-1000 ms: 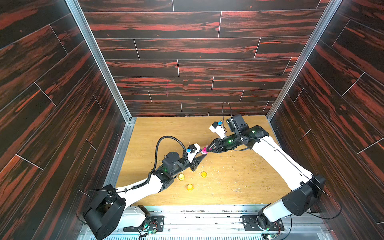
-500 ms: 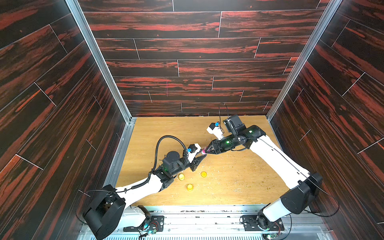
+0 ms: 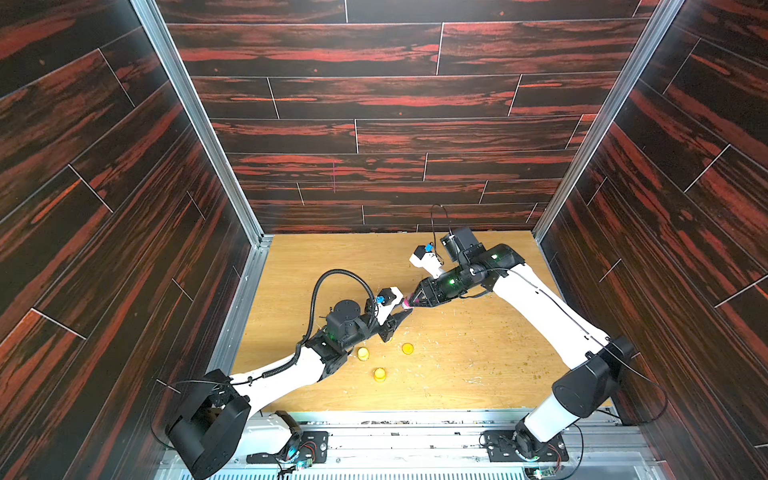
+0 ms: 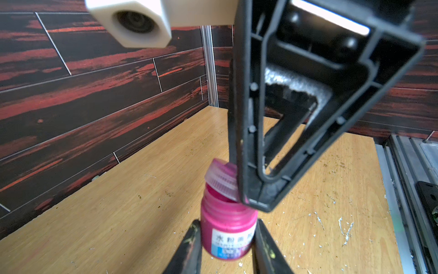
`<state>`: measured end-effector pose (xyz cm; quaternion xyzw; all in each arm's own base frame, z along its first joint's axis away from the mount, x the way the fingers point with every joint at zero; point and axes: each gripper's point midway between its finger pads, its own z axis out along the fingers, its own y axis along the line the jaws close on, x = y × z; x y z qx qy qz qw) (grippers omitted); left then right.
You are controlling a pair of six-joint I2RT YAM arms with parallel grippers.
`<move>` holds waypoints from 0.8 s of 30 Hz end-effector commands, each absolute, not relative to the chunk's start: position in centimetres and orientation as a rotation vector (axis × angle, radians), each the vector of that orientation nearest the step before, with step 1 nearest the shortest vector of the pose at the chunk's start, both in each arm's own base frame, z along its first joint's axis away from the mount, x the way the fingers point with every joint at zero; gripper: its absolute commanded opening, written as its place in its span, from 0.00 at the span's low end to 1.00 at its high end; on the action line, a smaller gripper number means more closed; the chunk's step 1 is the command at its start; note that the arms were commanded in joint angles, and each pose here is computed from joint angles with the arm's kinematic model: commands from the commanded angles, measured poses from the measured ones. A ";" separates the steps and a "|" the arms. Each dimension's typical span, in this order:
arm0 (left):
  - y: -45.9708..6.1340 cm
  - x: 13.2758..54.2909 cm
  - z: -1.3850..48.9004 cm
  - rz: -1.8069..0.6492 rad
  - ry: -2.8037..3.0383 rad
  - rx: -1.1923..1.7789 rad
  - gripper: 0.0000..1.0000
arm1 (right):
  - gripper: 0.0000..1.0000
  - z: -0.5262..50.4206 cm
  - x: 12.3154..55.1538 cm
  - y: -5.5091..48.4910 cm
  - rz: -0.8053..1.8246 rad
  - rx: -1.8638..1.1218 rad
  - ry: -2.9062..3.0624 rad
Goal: Close the paint jar lid
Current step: Close the lid on the paint jar.
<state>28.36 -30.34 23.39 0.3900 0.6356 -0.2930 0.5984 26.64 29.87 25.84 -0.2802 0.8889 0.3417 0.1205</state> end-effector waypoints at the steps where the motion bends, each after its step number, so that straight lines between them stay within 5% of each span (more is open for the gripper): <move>1: -31.6 27.3 26.2 -0.715 1.366 0.966 0.18 | 0.31 25.6 26.4 30.8 0.985 -0.906 2.579; 24: -32.4 26.3 27.5 -0.747 1.346 1.055 0.18 | 0.31 23.9 25.8 32.0 0.842 -1.174 2.554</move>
